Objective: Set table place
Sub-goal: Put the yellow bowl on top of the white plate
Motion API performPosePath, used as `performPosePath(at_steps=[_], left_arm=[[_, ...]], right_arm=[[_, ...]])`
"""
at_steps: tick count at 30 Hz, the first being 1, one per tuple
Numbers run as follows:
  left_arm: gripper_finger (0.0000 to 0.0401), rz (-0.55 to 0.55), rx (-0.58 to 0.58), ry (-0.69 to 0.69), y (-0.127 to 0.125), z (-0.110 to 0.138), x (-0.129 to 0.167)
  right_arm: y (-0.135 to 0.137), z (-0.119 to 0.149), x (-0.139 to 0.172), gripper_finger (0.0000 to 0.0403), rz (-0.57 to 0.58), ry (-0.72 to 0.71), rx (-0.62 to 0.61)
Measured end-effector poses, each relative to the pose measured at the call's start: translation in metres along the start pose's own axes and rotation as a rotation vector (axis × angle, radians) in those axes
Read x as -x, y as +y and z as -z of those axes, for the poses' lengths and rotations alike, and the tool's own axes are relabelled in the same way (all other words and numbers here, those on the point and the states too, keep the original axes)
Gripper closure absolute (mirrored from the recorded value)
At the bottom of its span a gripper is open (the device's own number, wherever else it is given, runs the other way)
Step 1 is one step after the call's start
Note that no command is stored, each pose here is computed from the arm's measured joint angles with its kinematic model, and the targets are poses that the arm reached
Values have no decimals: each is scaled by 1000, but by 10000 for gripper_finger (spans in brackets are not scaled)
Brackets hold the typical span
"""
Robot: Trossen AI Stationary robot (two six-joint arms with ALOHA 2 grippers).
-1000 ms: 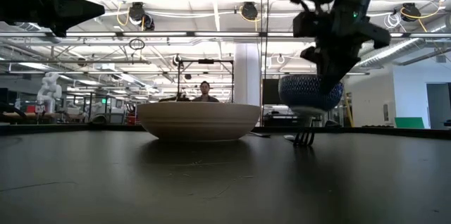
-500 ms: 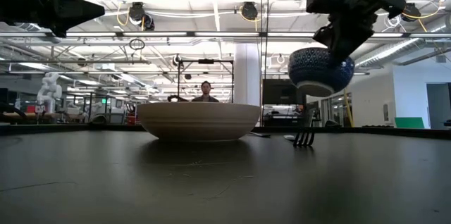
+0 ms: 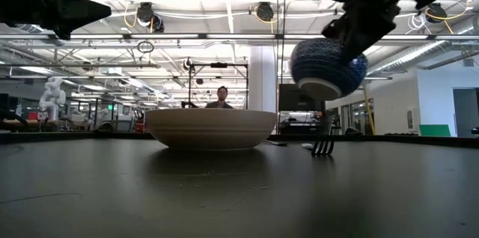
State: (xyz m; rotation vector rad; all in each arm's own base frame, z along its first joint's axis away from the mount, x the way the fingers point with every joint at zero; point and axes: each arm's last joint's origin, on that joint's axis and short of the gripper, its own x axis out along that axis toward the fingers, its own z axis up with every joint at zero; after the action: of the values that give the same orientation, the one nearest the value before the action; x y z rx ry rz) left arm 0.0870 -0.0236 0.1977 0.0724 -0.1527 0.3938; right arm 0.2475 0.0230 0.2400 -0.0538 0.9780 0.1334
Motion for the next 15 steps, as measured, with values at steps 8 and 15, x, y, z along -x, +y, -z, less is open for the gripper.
performPosePath(at_steps=[8,15], left_arm=[[364,-3,0,-1,0,0,0],[364,-5,-3,-2,0,0,0]], right_arm=[[-11,-11,-17,396,4,17,6],[-15,-50,-16,395,0,10,79]])
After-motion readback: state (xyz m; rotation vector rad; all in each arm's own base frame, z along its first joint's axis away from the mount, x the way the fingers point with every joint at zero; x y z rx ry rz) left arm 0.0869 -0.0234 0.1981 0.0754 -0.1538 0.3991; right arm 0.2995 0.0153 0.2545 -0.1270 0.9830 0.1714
